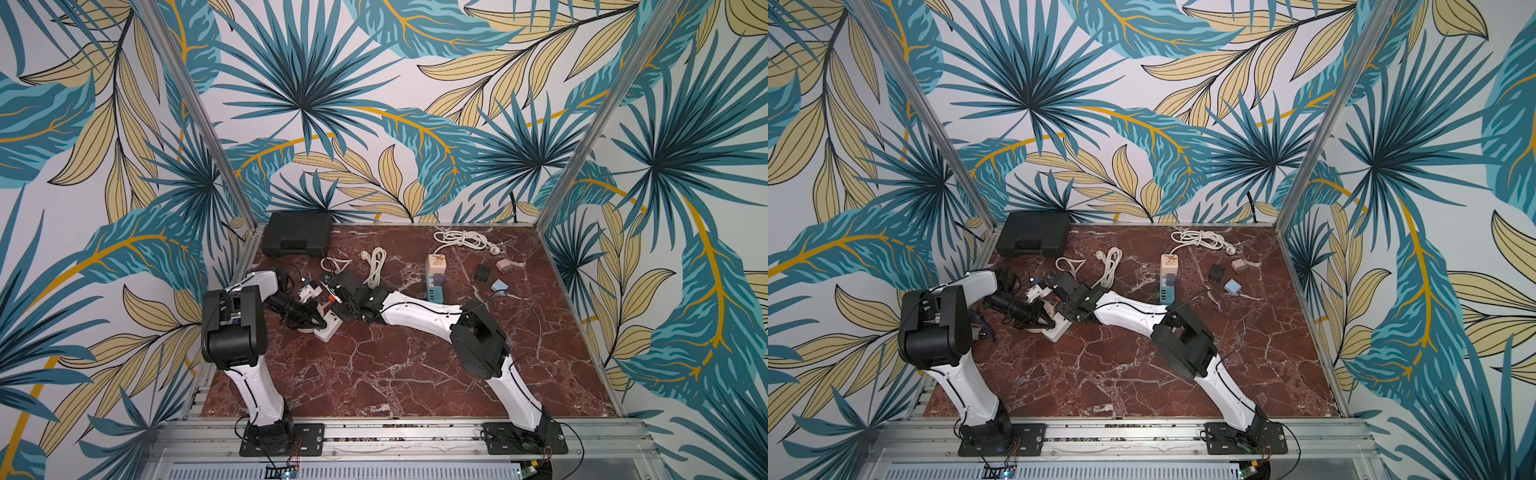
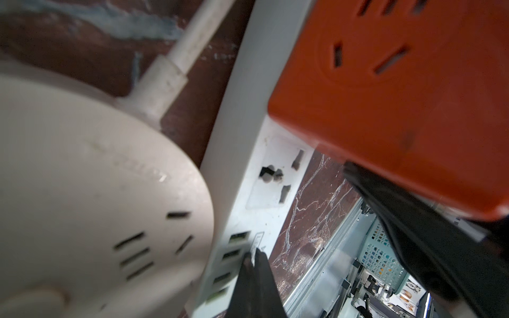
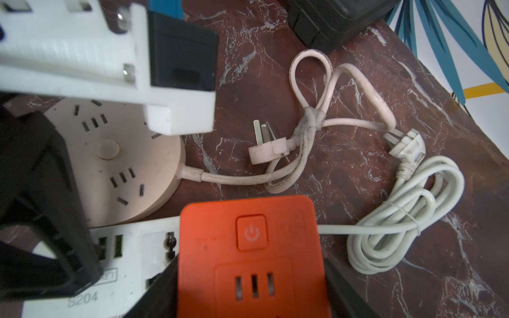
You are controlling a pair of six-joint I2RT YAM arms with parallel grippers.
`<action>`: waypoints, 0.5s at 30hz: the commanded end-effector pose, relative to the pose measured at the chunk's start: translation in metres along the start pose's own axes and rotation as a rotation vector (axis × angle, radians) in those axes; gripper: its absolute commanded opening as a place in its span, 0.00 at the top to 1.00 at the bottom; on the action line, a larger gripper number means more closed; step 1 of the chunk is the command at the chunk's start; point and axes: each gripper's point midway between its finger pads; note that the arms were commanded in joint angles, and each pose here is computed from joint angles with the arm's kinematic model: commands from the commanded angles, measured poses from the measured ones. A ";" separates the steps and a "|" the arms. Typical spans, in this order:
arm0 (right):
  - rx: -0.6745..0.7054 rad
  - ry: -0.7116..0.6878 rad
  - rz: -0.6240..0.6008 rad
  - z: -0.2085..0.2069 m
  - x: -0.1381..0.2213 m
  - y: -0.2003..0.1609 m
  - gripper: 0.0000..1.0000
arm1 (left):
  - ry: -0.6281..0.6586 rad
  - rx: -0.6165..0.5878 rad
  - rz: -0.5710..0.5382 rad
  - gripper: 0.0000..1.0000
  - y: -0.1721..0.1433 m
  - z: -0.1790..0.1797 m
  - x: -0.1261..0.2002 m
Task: Pull the plug off the socket
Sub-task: Adjust the socket at the center of the board, then remove the plug from the socket.
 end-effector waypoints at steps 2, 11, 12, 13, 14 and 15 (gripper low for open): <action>0.011 -0.061 -0.007 -0.004 -0.008 0.001 1.00 | 0.121 0.011 0.036 1.00 -0.003 0.039 -0.011; -0.139 0.108 0.019 -0.004 0.006 0.022 1.00 | 0.123 0.016 0.035 1.00 -0.006 0.042 -0.012; -0.146 0.111 0.020 -0.005 0.007 0.023 1.00 | 0.123 0.017 0.035 1.00 -0.006 0.042 -0.012; -0.148 0.116 0.022 -0.005 0.009 0.024 1.00 | 0.122 0.017 0.036 1.00 -0.006 0.042 -0.012; -0.148 0.119 0.021 -0.005 0.010 0.026 1.00 | 0.122 0.017 0.035 1.00 -0.006 0.042 -0.012; -0.148 0.121 0.022 -0.004 0.011 0.026 1.00 | 0.122 0.017 0.036 1.00 -0.006 0.043 -0.012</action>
Point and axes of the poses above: each gripper's point midway between its finger pads, its own x axis back along the fingers, its own z axis along the line the jaws close on, y = z × x, and after that the axes turned 6 degrees about -x, right-handed
